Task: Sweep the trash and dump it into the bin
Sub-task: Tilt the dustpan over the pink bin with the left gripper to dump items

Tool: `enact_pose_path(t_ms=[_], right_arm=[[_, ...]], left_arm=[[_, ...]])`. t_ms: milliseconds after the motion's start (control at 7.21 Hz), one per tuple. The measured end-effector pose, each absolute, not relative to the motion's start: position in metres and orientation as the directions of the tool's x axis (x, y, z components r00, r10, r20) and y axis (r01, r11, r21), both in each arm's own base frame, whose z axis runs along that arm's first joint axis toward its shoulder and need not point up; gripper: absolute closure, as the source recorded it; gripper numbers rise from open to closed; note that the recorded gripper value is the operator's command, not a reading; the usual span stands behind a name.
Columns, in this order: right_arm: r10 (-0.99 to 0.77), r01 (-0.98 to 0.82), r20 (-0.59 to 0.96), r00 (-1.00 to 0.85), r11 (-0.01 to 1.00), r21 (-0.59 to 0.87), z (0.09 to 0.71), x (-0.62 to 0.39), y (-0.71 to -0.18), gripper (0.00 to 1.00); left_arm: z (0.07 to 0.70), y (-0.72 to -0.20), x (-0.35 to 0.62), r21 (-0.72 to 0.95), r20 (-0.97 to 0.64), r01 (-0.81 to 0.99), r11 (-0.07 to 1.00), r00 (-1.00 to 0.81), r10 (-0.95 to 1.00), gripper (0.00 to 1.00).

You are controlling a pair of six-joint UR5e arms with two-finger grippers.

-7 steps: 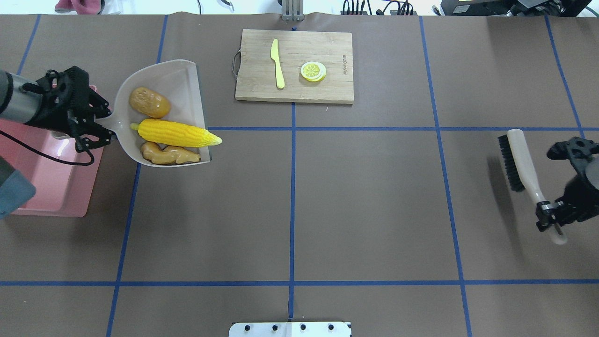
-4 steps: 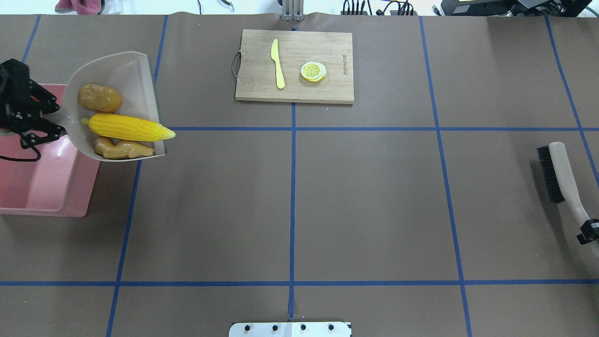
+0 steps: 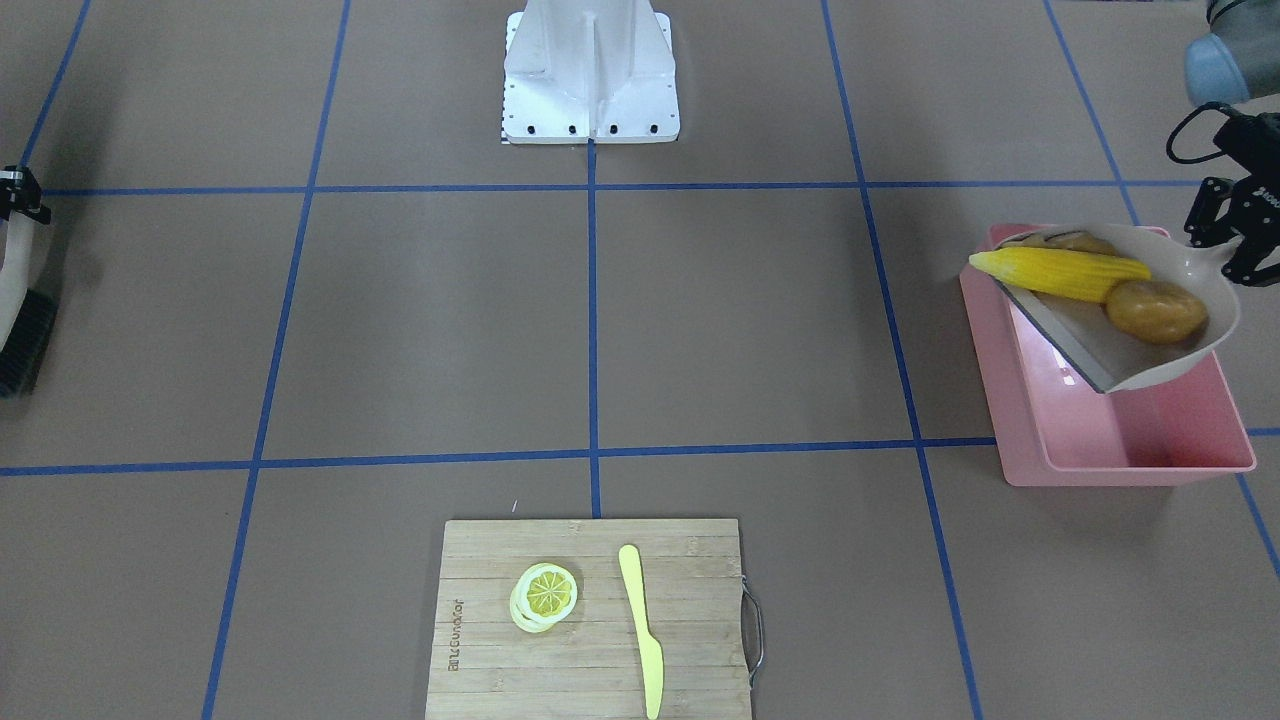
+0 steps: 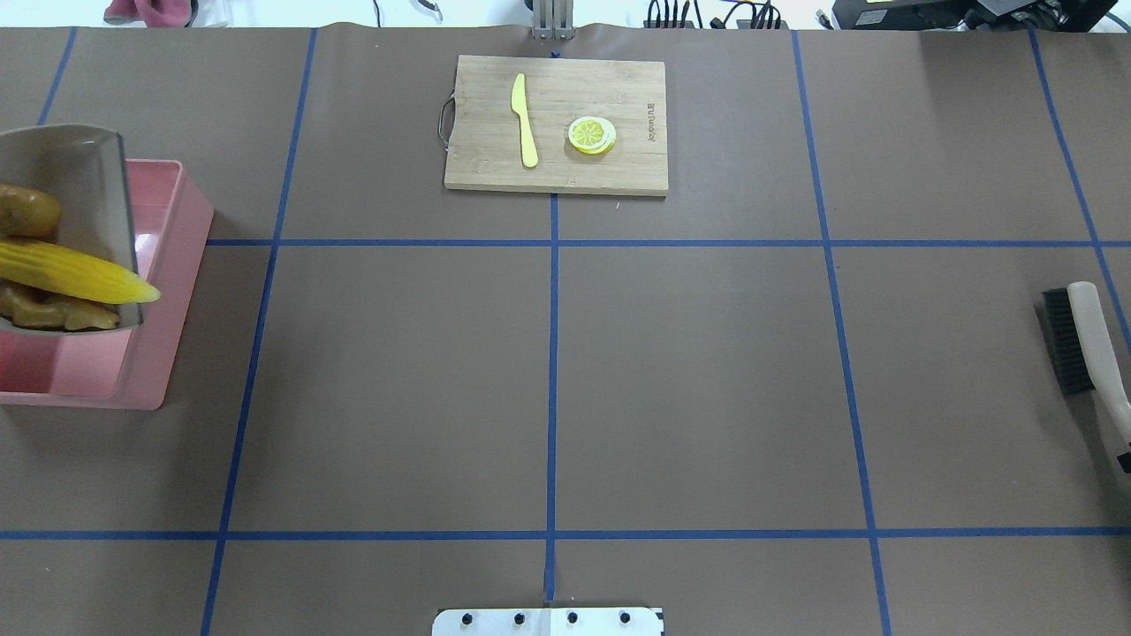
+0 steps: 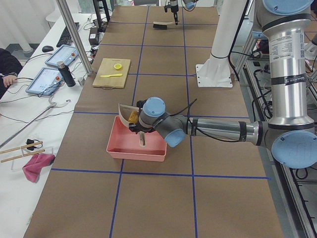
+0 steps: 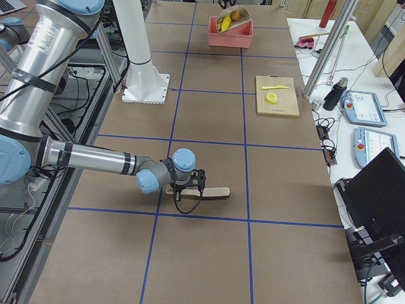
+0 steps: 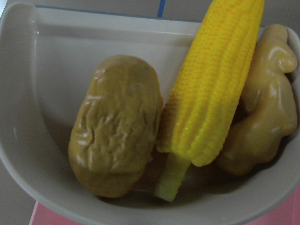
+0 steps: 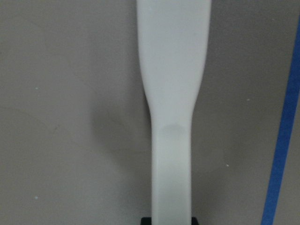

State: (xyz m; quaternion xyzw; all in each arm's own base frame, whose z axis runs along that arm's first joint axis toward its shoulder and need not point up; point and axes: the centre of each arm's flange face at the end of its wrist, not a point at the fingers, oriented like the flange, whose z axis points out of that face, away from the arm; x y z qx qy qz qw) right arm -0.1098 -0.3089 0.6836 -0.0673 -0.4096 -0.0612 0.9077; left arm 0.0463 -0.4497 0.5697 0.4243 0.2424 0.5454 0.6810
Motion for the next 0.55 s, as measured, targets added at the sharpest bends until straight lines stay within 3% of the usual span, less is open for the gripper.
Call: enact_pose_path(t_ms=[277, 555], right_arm=[[-0.048, 0.155, 0.758, 0.651, 0.985, -0.070, 0.680, -0.107, -0.312, 0.42], [-0.047, 0.146, 0.764, 0.644, 0.987, -0.062, 0.675, -0.105, -0.316, 0.08]], left_arm=[[0.621, -0.448, 0.001, 0.786, 0.226, -0.618, -0.021, 0.255, 0.940, 1.00], [0.630, -0.464, -0.018, 0.693, 0.367, -0.710, -0.125, 0.197, 0.909, 1.00]])
